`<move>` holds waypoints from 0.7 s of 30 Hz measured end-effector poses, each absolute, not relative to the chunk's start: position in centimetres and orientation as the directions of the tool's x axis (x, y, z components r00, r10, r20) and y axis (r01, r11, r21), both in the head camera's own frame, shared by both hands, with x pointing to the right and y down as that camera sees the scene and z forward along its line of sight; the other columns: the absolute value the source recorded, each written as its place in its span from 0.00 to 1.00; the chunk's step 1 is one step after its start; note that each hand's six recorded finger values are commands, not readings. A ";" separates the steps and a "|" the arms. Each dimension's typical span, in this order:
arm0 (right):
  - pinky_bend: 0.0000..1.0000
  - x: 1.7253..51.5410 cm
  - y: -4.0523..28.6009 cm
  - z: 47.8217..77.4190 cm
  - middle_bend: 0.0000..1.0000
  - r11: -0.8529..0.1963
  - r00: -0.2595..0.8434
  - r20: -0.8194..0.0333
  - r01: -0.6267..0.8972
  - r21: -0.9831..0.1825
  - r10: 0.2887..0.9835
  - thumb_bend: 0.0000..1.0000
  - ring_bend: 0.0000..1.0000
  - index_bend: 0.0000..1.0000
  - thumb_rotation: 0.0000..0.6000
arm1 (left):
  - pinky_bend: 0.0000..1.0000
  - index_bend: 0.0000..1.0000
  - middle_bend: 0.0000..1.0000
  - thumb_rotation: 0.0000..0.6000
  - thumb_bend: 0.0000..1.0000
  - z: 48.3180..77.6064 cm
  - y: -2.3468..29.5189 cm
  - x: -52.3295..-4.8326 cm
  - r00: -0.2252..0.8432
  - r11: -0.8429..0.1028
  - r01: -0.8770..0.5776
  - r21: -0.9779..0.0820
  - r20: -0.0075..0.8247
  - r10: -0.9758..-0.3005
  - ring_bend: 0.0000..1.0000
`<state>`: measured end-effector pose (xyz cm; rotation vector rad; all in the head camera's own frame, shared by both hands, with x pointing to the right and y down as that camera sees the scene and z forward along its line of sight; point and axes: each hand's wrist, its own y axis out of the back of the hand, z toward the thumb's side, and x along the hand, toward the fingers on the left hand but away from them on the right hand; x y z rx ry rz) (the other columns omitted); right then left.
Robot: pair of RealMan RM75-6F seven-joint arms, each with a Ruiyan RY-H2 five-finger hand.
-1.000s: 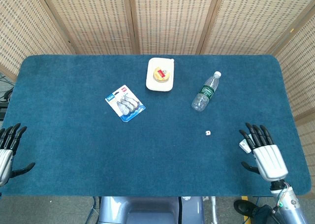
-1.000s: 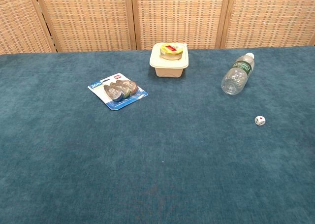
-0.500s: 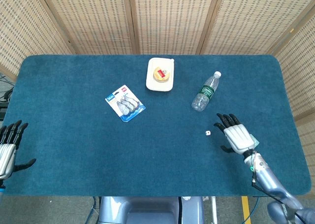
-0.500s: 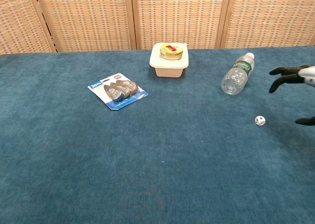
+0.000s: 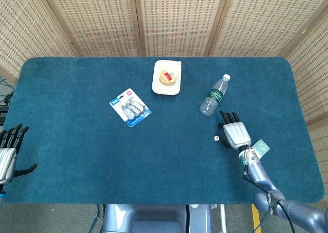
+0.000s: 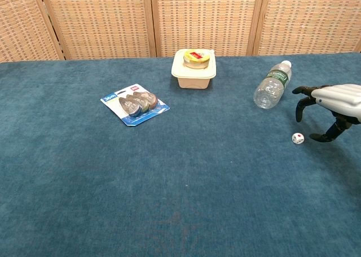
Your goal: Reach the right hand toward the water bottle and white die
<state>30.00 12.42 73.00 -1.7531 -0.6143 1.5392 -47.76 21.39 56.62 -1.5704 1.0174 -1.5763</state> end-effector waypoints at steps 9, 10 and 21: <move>0.00 29.9 12.9 73.4 0.00 -0.629 0.190 -0.637 -0.110 -0.770 0.747 0.41 0.00 0.38 1.00 | 0.00 0.00 0.00 1.00 0.04 56.8 21.4 -47.7 -0.039 -0.466 -0.055 -0.883 0.468 -0.883 0.00; 0.00 29.9 13.0 73.5 0.00 -0.630 0.195 -0.638 -0.110 -0.769 0.745 0.41 0.00 0.38 1.00 | 0.00 0.00 0.00 1.00 0.04 56.8 21.4 -47.7 -0.040 -0.467 -0.054 -0.883 0.469 -0.882 0.00; 0.00 29.5 13.7 73.7 0.00 -0.639 0.226 -0.644 -0.107 -0.762 0.731 0.41 0.00 0.39 1.00 | 0.00 0.00 0.00 1.00 0.05 56.9 21.4 -47.6 -0.042 -0.470 -0.050 -0.881 0.472 -0.881 0.00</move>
